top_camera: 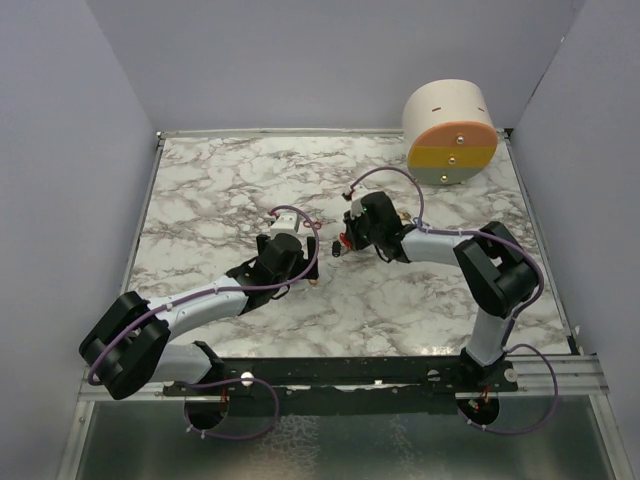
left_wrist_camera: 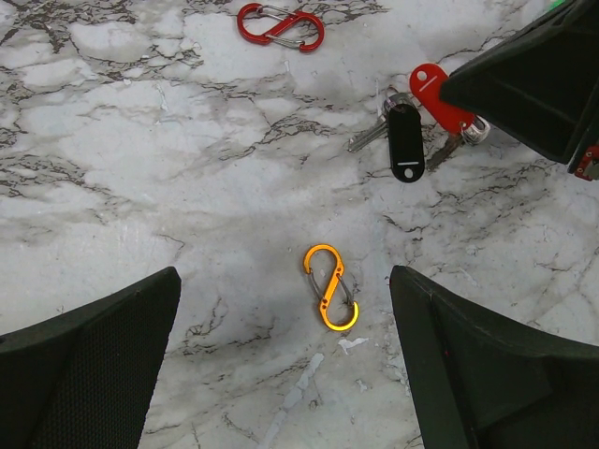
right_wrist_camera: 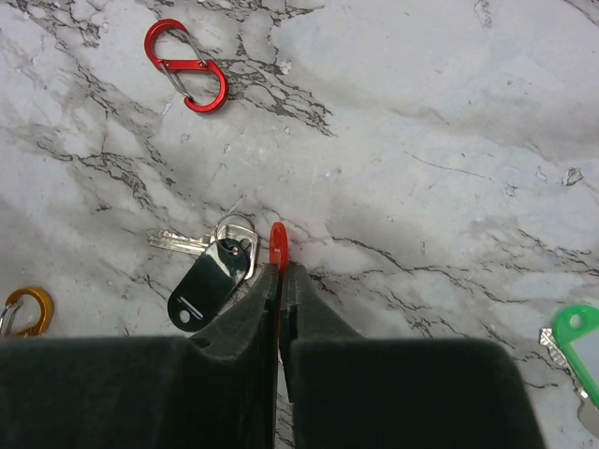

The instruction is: Put the keys on the keyring

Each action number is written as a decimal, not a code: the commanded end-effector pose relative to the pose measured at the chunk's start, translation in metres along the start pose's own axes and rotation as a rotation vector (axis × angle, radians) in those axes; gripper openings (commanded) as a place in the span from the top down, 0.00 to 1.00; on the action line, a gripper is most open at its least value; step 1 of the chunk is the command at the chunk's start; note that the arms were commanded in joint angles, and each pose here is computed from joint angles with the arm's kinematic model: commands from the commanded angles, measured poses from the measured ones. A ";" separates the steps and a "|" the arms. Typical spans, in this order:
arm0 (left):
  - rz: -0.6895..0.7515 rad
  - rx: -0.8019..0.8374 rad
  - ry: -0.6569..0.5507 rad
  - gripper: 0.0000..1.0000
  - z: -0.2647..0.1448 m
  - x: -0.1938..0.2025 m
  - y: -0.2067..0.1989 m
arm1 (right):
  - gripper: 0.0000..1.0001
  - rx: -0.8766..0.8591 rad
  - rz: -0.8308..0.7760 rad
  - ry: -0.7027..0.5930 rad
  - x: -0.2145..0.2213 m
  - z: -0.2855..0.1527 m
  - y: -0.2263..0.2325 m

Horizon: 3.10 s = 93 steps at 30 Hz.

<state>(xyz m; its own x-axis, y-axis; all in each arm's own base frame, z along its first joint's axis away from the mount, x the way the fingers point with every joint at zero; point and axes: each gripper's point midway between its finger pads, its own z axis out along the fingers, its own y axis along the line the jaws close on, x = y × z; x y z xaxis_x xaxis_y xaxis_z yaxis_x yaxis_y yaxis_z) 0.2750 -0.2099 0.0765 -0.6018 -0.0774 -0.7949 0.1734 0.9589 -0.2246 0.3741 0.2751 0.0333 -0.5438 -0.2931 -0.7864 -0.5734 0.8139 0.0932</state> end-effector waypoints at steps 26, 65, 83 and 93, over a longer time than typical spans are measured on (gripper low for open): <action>-0.026 -0.028 -0.063 0.12 0.023 -0.031 -0.003 | 0.99 -0.042 0.049 -0.380 -0.062 -0.099 0.017; 0.003 -0.134 0.070 0.25 0.022 0.042 -0.009 | 0.99 -0.018 0.073 -0.520 -0.089 -0.152 0.014; 0.061 -0.191 0.086 0.36 0.029 0.057 -0.009 | 0.99 -0.008 0.073 -0.516 -0.088 -0.152 0.013; 0.085 -0.198 0.102 0.55 0.028 0.064 -0.009 | 0.99 0.000 0.075 -0.513 -0.087 -0.152 0.011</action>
<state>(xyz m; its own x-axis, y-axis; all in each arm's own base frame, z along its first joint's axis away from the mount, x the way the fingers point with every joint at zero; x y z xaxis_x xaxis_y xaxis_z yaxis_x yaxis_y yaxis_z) 0.2644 -0.2340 0.0201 -0.6470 0.0025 -0.7625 0.0737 0.9955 -0.0592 0.3221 0.2385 0.1923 -0.2235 0.0451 -0.9737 -0.5652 0.8079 0.1671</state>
